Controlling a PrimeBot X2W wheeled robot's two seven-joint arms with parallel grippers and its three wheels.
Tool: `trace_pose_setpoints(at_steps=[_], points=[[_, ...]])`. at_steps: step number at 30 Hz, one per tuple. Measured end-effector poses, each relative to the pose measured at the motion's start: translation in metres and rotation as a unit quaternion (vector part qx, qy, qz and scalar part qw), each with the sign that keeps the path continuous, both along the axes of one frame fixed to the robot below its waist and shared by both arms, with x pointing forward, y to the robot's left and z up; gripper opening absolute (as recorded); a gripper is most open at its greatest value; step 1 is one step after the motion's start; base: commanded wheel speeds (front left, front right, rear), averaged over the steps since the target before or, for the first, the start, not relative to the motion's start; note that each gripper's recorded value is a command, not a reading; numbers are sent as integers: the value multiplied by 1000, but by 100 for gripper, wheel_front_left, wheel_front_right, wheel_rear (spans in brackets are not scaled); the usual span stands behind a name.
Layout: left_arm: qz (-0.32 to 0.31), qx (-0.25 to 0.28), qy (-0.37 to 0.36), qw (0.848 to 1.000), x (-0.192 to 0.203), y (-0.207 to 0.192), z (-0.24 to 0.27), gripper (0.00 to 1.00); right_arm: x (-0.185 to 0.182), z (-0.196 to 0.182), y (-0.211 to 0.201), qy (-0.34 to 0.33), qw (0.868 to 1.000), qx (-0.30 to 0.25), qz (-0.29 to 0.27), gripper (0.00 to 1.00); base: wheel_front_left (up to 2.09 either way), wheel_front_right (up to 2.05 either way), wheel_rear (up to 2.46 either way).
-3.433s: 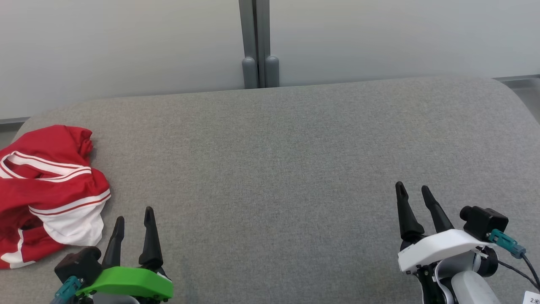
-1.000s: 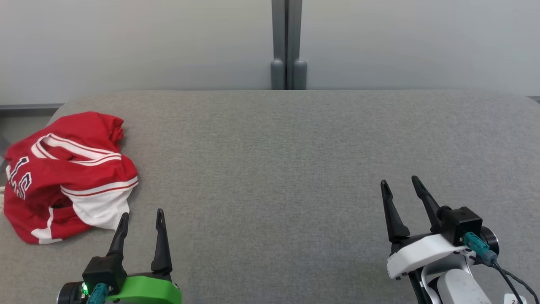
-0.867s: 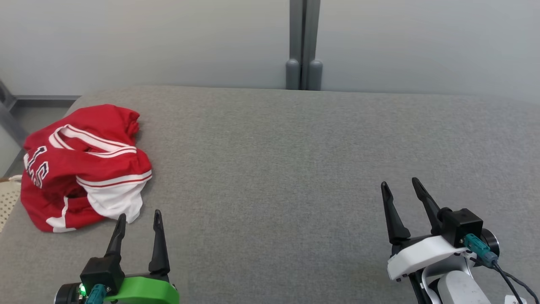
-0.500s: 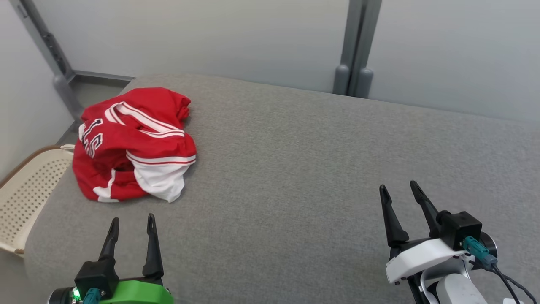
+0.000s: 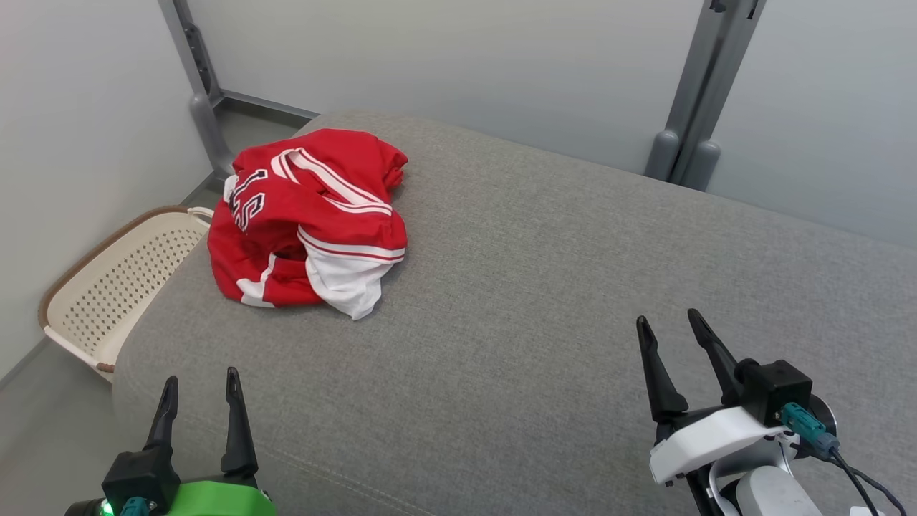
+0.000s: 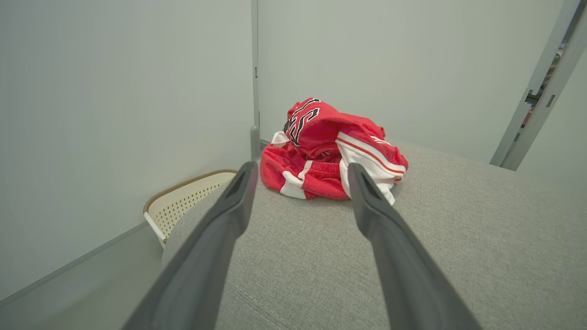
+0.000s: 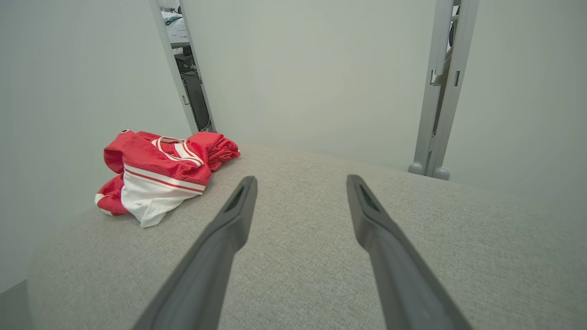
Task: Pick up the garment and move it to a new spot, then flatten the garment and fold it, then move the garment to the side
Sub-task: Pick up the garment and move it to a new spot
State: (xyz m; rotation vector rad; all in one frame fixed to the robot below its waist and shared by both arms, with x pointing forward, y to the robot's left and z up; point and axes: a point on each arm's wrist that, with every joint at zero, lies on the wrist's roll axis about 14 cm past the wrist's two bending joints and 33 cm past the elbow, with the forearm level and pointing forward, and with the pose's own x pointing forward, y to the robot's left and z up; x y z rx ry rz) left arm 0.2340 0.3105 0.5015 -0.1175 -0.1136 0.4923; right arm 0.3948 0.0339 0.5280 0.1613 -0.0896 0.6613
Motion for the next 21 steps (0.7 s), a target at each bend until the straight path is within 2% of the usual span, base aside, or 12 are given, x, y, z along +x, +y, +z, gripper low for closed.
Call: trace_pose_setpoints(at_steps=[13,21], points=[[24,-3,3,1000,-15,7,-3,100,-4,-1,15,1,1000,-2,22,100,0,0,0],[21,-30,13,999,3,12,-12,100,-3,-9,12,8,1000,-7,20,100,0,0,0]])
